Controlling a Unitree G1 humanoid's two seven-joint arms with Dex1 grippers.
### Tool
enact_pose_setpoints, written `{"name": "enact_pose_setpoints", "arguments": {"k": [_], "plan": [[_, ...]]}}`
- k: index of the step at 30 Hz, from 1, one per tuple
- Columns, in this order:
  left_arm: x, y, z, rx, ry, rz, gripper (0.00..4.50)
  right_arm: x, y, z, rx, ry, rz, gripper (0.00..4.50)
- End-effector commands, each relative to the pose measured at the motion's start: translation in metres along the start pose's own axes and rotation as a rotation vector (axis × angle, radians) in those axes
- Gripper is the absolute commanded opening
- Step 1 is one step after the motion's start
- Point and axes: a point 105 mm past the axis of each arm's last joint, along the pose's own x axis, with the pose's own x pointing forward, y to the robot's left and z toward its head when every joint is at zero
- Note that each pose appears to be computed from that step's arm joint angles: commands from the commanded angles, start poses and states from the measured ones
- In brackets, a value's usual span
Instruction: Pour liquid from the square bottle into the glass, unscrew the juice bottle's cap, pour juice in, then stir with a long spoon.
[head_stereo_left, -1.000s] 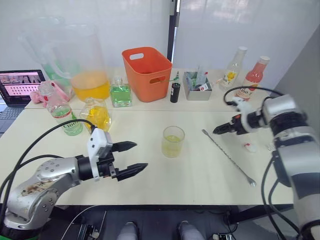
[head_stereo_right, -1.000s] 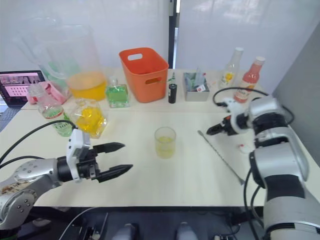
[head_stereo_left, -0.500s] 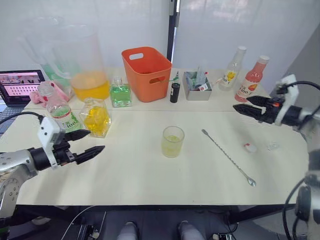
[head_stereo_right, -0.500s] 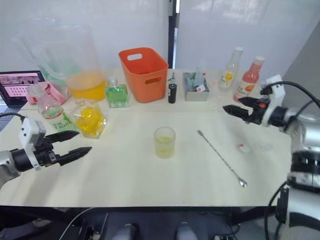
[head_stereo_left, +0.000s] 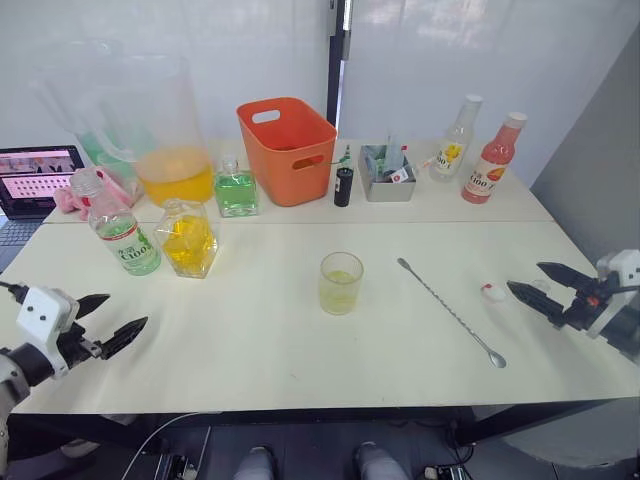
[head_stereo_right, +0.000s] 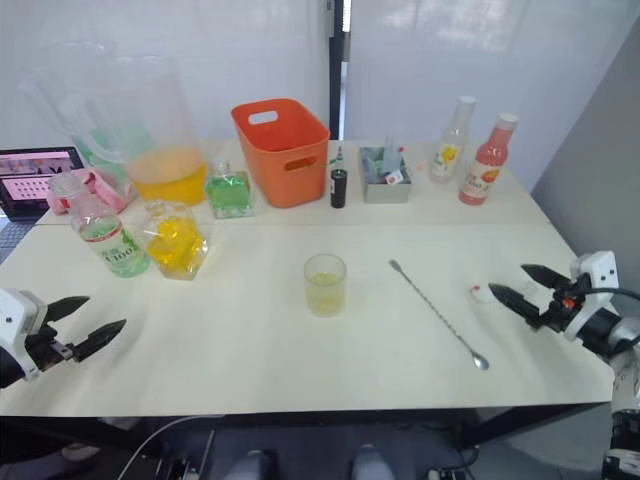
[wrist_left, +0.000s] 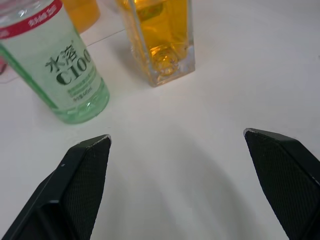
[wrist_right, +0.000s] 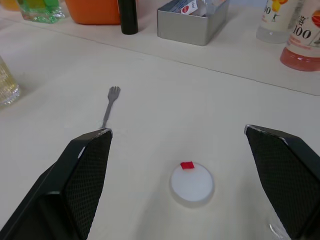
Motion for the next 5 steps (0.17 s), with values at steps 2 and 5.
{"name": "enact_pose_setpoints", "arguments": {"k": [2,5], "plan": [[-0.0042,0.0078,0.0089,0.082,-0.035,0.105,4.50,-0.0059,-0.0026,-0.0022,-0.055,-0.010,-0.014,4.48],[-0.0035,0.0047,0.0084,0.073,-0.051,0.121,4.50,-0.0061,-0.0037,-0.0076,-0.066,-0.002,-0.022,4.48]]}}
